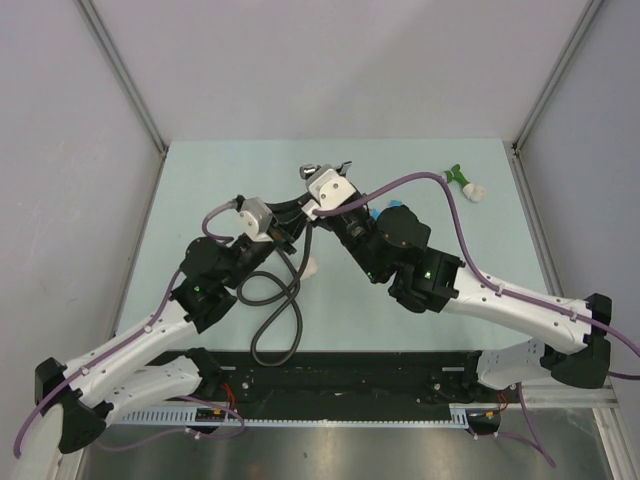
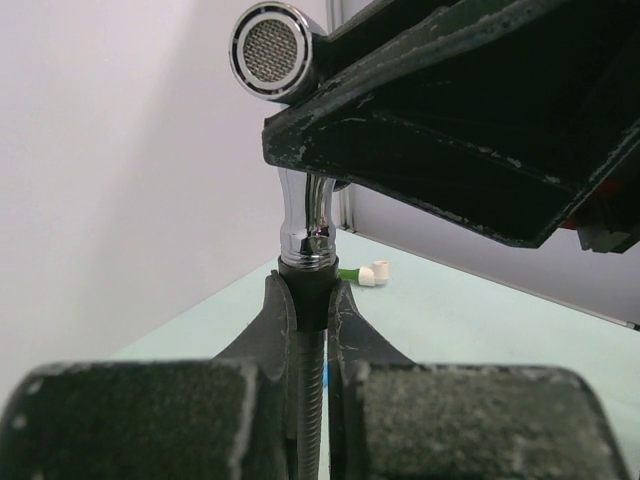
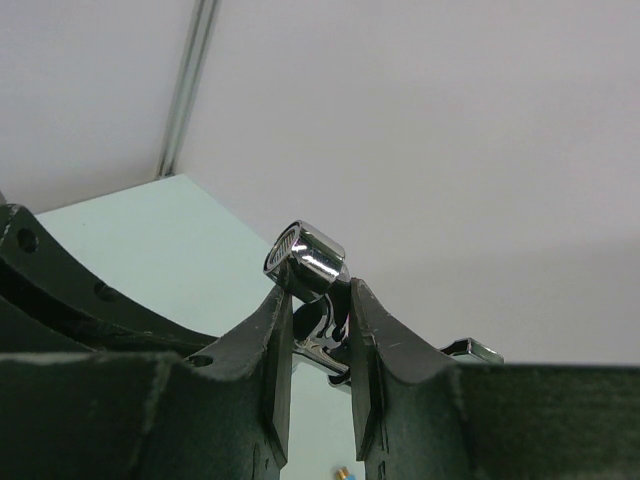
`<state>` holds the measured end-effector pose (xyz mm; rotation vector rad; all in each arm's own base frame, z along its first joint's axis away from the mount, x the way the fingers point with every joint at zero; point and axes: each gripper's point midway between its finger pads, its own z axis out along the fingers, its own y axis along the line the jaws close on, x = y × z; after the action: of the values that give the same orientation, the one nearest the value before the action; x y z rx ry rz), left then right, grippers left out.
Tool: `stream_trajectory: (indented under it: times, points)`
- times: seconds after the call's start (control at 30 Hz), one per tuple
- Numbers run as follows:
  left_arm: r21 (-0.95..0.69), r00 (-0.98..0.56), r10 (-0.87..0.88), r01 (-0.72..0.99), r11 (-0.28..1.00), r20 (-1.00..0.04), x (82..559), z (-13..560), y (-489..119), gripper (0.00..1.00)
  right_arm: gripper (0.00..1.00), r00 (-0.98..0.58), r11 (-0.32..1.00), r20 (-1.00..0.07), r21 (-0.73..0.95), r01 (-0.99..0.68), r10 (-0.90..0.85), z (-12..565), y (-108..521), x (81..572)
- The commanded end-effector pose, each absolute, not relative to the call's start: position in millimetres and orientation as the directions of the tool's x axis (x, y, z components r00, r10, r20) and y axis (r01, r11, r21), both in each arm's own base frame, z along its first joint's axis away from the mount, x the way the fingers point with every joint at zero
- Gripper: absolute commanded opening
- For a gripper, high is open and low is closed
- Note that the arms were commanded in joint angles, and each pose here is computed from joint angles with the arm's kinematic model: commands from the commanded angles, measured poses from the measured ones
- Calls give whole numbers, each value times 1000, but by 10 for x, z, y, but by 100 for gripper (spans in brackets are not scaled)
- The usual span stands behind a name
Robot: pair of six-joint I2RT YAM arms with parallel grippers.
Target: Install the water faucets
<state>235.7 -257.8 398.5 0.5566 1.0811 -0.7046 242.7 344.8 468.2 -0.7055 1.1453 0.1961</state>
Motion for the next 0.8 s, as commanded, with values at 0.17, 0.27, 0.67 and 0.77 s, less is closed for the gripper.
stream_trajectory:
  times: [0.17, 0.27, 0.67, 0.77]
  points:
    - [69, 523, -372, 643, 763, -767, 2229, 4850, -2273, 0, 0, 272, 810, -930, -352, -469, -247, 4395, 3624, 2454]
    - [52, 532, -375, 624, 780, -759, 2240, 4851, -2245, 0, 0, 234, 823, -940, -331, -462, -247, 4356, 3656, 2472]
    - [-14, 533, -339, 523, 853, -775, 2367, 4749, -2194, 0, 0, 126, 860, -947, -320, -397, -295, 4176, 3713, 2543]
    - [-12, 537, -321, 501, 865, -780, 2379, 4722, -2209, 0, 3, 104, 867, -947, -319, -383, -303, 4147, 3717, 2567]
